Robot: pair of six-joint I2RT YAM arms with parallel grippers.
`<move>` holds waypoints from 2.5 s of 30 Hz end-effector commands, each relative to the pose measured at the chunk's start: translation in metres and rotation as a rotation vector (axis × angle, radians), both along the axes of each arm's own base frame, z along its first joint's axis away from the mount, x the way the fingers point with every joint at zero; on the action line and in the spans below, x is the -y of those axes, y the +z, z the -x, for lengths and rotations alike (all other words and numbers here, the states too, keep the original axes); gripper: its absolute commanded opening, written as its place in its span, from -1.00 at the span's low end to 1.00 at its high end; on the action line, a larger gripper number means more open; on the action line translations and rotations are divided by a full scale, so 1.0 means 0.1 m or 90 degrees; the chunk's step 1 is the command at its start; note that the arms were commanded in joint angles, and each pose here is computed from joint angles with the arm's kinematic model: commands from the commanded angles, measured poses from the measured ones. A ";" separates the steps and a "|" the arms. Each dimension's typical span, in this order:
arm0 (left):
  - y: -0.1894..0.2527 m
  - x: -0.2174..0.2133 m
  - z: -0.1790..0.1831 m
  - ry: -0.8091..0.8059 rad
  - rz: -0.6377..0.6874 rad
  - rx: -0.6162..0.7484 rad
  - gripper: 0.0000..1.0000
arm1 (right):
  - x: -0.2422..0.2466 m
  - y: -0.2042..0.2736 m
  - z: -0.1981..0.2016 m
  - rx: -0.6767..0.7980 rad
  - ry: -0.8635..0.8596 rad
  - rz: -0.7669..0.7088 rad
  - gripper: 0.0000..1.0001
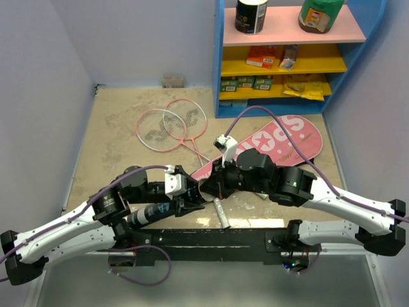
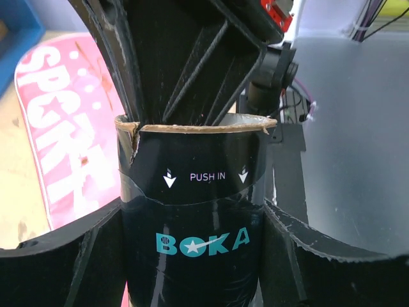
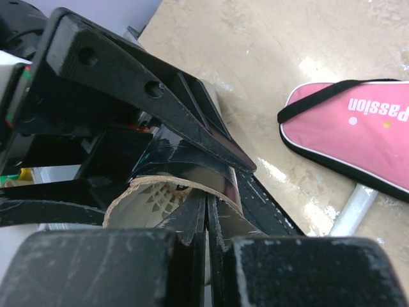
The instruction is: Pack up the badminton gear
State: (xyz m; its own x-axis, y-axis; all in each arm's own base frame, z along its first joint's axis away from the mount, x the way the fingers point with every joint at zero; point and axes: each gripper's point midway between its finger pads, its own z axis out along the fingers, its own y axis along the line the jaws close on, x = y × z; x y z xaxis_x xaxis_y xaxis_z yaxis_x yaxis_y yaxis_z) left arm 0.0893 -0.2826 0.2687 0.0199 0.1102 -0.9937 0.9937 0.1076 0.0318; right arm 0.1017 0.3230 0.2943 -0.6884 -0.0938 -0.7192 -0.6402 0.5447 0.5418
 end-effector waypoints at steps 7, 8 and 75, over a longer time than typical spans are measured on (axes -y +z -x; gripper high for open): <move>0.29 0.02 -0.10 0.022 0.062 0.034 -1.00 | -0.38 -0.50 0.09 -0.070 0.043 0.002 -1.00; 0.29 0.02 -0.10 0.023 0.061 0.033 -1.00 | -0.37 -0.50 0.09 -0.070 0.042 0.003 -0.97; 0.11 0.12 -0.16 0.028 0.015 -0.008 -1.00 | 3.22 -2.39 -3.11 -0.170 -0.713 0.348 -0.13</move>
